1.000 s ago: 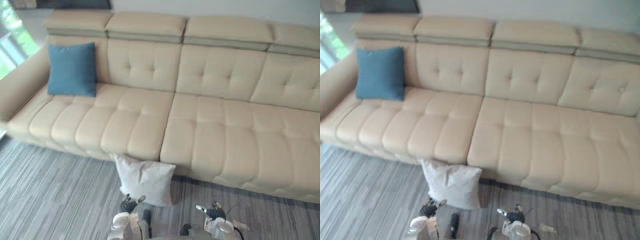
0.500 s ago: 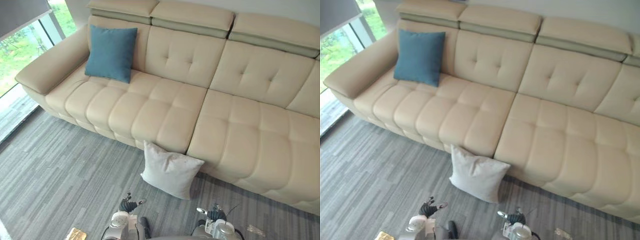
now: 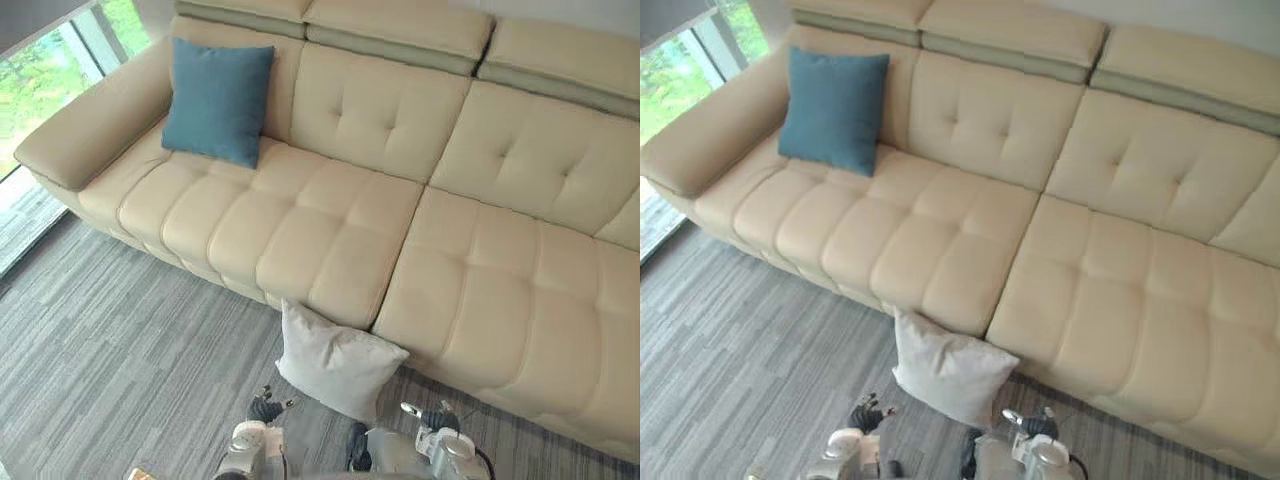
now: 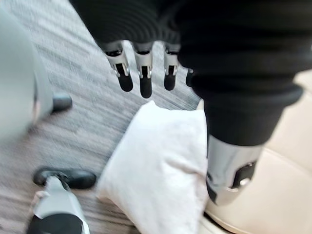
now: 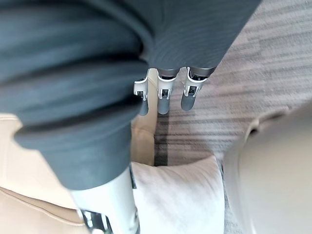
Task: Pick up cushions and gather them together orderly.
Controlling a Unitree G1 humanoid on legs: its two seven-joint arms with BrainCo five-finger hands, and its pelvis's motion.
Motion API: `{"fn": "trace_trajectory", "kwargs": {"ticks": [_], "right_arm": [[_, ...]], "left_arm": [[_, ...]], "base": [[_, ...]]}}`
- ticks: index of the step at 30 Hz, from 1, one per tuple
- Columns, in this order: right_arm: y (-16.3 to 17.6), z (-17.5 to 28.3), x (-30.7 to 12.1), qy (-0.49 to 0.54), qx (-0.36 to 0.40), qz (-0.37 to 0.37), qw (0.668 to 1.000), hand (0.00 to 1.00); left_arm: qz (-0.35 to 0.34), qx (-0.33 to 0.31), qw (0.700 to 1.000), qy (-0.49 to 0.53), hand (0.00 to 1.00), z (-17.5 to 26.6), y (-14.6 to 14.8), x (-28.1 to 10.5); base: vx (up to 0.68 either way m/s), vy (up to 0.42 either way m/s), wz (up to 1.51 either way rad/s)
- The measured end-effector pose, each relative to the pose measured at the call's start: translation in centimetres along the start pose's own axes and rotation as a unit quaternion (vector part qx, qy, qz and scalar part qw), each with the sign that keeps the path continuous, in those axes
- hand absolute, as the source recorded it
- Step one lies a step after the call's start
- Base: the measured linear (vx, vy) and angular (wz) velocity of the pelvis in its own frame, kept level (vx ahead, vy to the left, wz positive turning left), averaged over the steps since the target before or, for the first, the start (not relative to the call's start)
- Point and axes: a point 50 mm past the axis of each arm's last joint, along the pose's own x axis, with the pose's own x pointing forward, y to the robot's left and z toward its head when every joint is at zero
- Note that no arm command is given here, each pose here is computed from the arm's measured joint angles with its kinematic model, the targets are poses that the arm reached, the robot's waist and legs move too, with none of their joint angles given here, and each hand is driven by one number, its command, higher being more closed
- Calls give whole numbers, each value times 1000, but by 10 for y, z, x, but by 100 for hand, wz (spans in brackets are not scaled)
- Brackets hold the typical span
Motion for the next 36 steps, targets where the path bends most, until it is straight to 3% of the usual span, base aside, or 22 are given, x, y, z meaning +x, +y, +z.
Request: {"fn": "trace_trajectory", "kwargs": {"ticks": [14, 25, 31, 36], "right_arm": [[22, 2, -4, -6, -8, 31, 999, 0], [17, -2, -4, 2, -18, 18, 1000, 0], [8, 20, 4, -19, 17, -13, 1000, 0], [9, 62, 11, -75, 54, -26, 995, 0]], "left_arm": [[7, -5, 1000, -15, 0, 6, 1, 0], [28, -21, 999, 5, 0, -4, 8, -1], [61, -70, 995, -31, 0, 23, 16, 6], [84, -118, 983, -108, 0, 76, 30, 13]], "base": [[43, 166, -33], [-42, 44, -29], [-93, -6, -4], [-173, 7, -2]]}}
